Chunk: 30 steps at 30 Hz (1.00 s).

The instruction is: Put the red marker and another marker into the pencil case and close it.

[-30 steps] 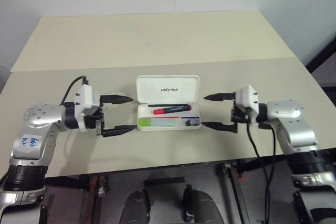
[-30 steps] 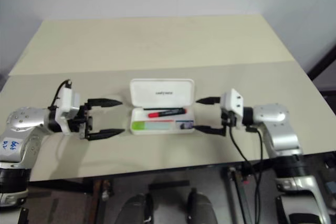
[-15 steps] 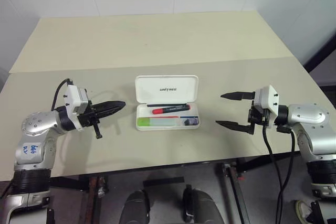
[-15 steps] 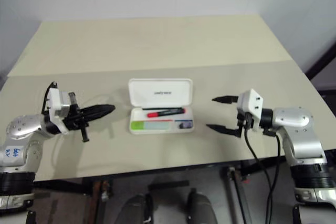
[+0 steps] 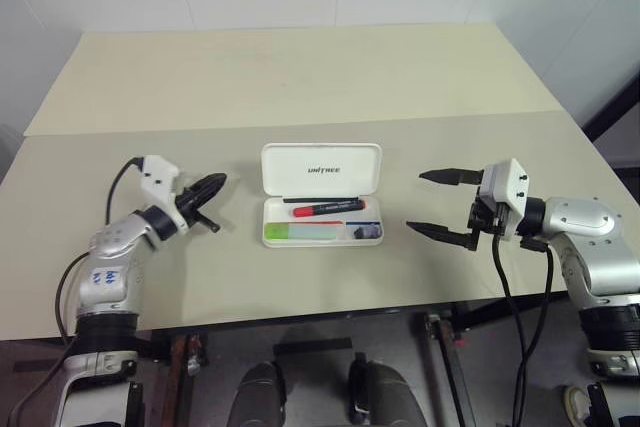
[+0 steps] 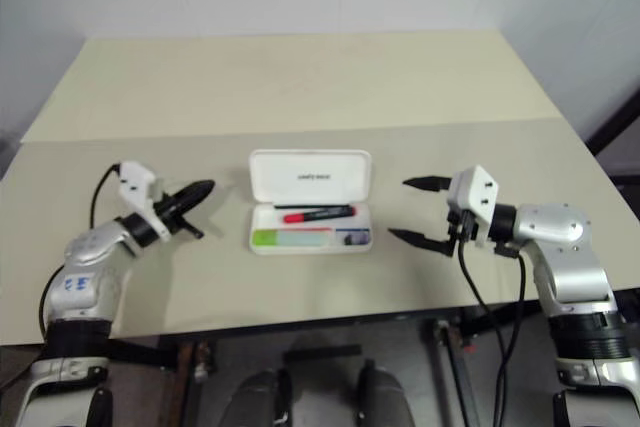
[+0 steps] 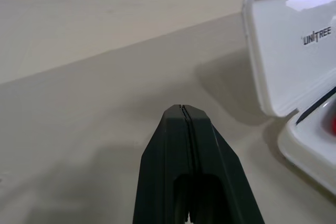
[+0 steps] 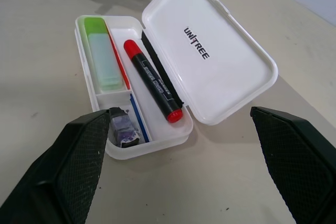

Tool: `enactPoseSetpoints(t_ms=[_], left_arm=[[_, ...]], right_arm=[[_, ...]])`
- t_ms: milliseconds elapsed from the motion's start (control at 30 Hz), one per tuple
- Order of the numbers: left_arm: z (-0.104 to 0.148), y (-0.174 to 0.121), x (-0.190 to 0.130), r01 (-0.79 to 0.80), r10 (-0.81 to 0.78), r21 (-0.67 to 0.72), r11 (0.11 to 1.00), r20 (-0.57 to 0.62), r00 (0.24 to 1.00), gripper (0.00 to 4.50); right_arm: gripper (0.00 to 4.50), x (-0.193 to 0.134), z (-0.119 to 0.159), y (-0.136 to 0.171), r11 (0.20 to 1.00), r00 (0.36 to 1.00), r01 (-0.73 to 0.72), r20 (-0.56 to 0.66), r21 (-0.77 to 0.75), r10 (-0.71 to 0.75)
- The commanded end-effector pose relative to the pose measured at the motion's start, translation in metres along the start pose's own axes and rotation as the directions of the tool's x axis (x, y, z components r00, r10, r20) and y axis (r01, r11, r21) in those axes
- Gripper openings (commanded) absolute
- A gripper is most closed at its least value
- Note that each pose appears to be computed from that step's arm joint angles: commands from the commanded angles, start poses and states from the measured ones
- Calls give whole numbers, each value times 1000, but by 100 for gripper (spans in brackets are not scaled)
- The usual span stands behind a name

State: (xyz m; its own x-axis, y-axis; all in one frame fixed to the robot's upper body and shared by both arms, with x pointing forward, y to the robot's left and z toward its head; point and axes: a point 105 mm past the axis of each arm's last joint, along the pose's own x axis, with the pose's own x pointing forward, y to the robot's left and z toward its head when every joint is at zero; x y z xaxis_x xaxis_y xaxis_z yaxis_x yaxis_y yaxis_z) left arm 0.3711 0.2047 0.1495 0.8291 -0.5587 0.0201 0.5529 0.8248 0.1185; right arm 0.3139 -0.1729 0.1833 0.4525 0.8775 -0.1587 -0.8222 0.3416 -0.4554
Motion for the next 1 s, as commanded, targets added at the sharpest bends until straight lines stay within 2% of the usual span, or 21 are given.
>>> enactPoseSetpoints(t_ms=[33,200,500,700,800,1000], left_arm=[[11,-10,15,57,-58,17,998,36,998,2],[23,-26,30,146,-149,37,989,103,983,2],[27,-41,22,266,-286,134,955,158,945,2],[21,-55,15,390,-429,314,865,63,901,2],[13,-63,11,486,-513,387,784,-38,858,2],[1,-78,7,643,-633,429,634,-190,751,2]], right_arm=[[450,0,13,-4,999,1000,14,26,-50,-13],[450,1,12,0,999,999,25,27,-45,-23],[450,-1,11,5,998,998,51,22,-30,-50],[450,-2,11,5,997,997,68,22,-22,-68],[450,-2,10,6,997,997,74,22,-19,-74],[450,-4,8,9,996,996,92,20,-10,-92]])
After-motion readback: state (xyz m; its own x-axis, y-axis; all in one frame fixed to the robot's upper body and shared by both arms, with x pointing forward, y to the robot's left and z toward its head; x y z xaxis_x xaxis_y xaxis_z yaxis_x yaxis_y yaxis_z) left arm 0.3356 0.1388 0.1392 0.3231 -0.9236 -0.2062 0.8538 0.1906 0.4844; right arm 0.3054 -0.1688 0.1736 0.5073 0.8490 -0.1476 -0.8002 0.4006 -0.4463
